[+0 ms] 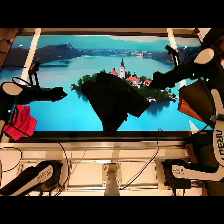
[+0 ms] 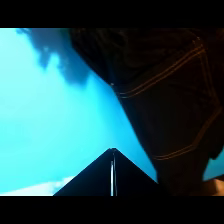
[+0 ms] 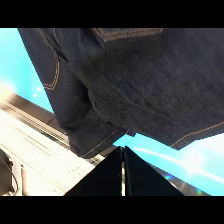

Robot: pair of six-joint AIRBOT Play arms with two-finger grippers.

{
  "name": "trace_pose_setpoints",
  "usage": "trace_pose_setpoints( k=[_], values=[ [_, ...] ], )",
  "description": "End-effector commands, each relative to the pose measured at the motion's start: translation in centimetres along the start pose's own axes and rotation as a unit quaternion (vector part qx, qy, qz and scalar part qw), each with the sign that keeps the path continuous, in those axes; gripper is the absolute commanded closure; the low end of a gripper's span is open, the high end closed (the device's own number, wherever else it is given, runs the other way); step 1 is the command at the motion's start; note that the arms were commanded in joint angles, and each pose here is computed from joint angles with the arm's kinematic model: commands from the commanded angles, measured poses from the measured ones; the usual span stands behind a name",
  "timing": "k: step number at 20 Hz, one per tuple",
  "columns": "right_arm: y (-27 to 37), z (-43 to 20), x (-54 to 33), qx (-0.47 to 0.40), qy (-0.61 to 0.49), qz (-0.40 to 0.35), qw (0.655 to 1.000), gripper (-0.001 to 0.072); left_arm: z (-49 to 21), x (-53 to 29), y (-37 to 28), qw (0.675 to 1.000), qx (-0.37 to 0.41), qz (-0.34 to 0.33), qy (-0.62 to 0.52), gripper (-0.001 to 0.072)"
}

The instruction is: Fold the clothes and pants, and hang the long-sleeved shirts on hangers.

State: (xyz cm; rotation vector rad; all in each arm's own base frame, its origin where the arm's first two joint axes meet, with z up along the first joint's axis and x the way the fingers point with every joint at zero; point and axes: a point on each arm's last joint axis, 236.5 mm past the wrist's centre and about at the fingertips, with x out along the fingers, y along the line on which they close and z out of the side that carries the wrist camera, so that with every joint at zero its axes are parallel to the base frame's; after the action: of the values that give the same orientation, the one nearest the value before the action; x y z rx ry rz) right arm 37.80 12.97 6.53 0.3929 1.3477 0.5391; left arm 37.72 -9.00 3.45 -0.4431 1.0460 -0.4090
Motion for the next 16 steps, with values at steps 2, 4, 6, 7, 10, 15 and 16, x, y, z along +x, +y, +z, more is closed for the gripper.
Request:
trace_pose_setpoints(
  k=[2, 4, 6, 7, 10, 15, 16],
  values=[
    [-1.5, -0.6, 2.4, 0.034, -0.025, 0.001, 0.999, 0.0696, 3.7, 4.4, 1.7, 0.993, -0.087, -0.049, -0.061, 0.0426],
    [-1.6, 0.6, 2.2, 0.033, -0.049, -0.003, 0.998, 0.0645, 5.1, 6.7, 2.5, 0.977, -0.177, -0.081, -0.082, 0.0184],
    [-1.7, 1.7, 2.0, 0.042, -0.073, -0.003, 0.996, 0.0285, 5.0, 9.2, 3.1, 0.965, -0.225, -0.109, -0.077, 0.0182],
    [-1.7, 2.1, 1.9, 0.056, -0.082, -0.003, 0.995, 0.0143, 4.5, 10.4, 3.6, 0.963, -0.235, -0.113, -0.07, 0.0183],
    [-1.3, 2.8, 1.8, 0.105, -0.095, 0.012, 0.99, 0.0097, 4.3, 12.7, 5.4, 0.956, -0.265, -0.107, -0.062, 0.019],
    [-0.1, 3.5, 1.6, 0.117, -0.107, 0.04, 0.987, 0.0096, 5.2, 15.5, 5.5, 0.96, -0.255, -0.103, -0.053, 0.0222],
    [0.1, 3.6, 1.6, 0.118, -0.107, 0.045, 0.986, 0.0097, 5.2, 15.9, 5.6, 0.961, -0.254, -0.099, -0.055, 0.0223]
  ],
)
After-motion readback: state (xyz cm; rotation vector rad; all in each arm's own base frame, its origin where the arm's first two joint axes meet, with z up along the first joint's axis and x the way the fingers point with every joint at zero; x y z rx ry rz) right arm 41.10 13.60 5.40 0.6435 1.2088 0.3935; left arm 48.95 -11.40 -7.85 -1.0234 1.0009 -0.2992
